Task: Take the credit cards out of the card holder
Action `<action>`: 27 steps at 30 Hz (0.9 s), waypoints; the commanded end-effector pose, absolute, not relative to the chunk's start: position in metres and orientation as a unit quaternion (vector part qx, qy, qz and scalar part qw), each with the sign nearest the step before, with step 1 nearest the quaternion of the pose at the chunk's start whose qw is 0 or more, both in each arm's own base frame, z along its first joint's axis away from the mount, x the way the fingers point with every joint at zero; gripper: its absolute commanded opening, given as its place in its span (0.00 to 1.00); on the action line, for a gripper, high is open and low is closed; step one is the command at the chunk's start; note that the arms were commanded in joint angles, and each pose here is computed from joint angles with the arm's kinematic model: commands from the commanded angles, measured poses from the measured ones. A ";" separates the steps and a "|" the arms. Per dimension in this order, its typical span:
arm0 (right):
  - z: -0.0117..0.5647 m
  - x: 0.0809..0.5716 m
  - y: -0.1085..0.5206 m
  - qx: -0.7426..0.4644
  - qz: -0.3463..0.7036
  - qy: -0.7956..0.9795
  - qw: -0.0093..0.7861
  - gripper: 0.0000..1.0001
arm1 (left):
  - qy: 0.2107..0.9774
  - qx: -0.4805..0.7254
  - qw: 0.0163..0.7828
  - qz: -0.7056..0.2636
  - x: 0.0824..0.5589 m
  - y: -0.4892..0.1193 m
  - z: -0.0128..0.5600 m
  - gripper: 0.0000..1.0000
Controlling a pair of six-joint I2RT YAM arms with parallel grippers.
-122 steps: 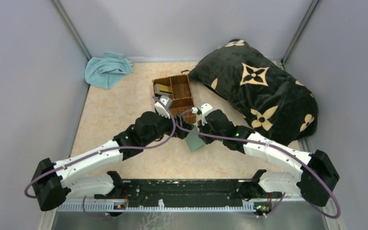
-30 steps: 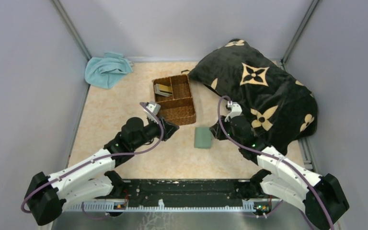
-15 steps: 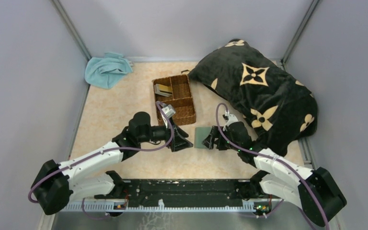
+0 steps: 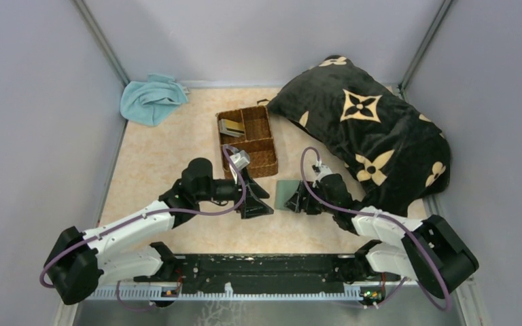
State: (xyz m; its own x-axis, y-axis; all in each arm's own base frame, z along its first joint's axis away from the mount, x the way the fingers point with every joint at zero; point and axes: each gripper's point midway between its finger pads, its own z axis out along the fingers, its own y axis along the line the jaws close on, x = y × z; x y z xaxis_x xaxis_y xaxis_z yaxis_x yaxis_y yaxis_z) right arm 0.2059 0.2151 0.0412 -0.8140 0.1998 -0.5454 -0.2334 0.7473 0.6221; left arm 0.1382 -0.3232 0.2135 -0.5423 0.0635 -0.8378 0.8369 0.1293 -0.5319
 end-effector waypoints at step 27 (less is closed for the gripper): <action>0.117 0.235 0.164 -0.091 0.101 0.892 0.430 0.00 | 0.749 0.217 0.389 -0.491 0.193 -0.308 0.204 0.89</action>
